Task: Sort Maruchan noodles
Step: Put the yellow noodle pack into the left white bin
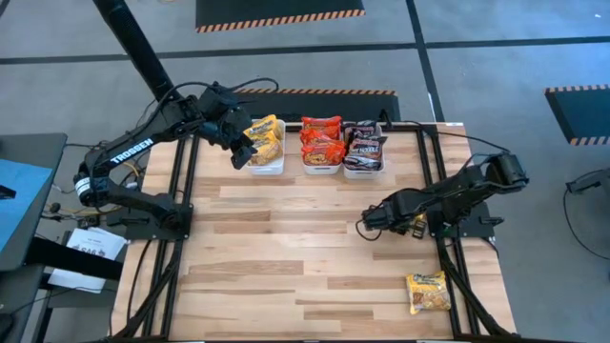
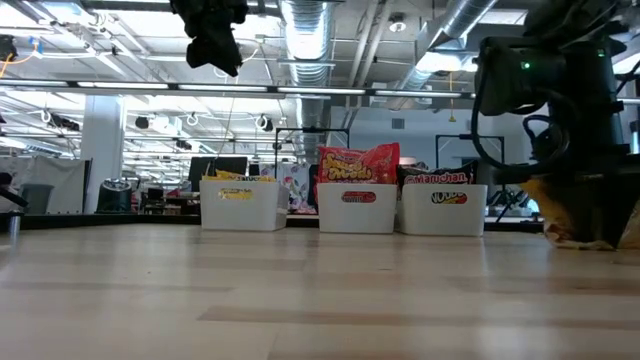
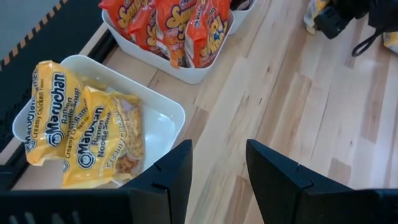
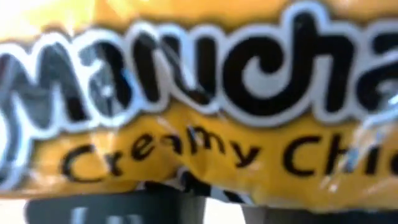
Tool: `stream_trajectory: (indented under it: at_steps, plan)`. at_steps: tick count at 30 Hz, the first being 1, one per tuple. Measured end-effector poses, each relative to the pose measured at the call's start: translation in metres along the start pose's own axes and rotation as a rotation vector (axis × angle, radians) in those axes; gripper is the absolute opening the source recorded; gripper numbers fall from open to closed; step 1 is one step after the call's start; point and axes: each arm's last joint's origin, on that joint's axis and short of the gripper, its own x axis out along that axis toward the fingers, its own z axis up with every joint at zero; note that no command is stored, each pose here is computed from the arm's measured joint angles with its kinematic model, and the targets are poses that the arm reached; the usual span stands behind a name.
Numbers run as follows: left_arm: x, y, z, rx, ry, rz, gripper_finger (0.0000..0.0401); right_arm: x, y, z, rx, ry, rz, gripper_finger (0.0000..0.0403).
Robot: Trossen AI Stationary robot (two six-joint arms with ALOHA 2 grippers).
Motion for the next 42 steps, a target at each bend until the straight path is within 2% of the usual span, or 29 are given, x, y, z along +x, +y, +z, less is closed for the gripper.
stream_trajectory:
  at_steps: [4,6,9,13,19,24,29,36,40,42]
  plan:
    - [0.0,0.0,0.0,0.01,0.0,-0.001,0.0137,0.0,-0.001,0.0,-0.034,-0.002,-0.008,0.0033]
    - [0.0,0.0,0.0,0.01,0.0,-0.001,0.0137,0.001,0.0,-0.001,-0.053,0.004,0.001,0.0012]
    - [0.0,0.0,0.0,0.01,0.0,0.0,0.0137,-0.001,0.003,-0.005,-0.069,0.025,0.042,0.0011]
    - [0.0,0.0,0.0,0.018,0.0,0.0,0.0137,-0.015,0.02,-0.018,-0.14,0.078,0.157,0.0005]
    - [0.0,0.0,0.0,0.028,0.001,0.001,0.0137,-0.048,0.054,-0.039,-0.264,0.153,0.425,0.0003]
    - [0.0,0.0,-0.001,0.043,0.006,0.001,0.0137,-0.062,0.085,-0.053,-0.358,0.128,0.551,0.0002]
    - [0.0,0.0,-0.002,0.041,0.018,0.002,0.0137,-0.064,0.128,-0.066,-0.497,0.162,0.625,0.0001]
    - [0.0,0.001,-0.003,0.042,0.034,0.024,0.0137,-0.077,0.192,-0.08,-0.764,0.136,0.745,0.0001]
    - [-0.001,0.004,-0.006,0.038,0.055,0.04,0.0137,-0.095,0.221,-0.074,-0.907,0.077,0.809,0.0001]
    - [-0.004,0.005,-0.007,0.031,0.055,0.043,0.0137,-0.105,0.228,-0.066,-0.96,0.039,0.801,0.0]
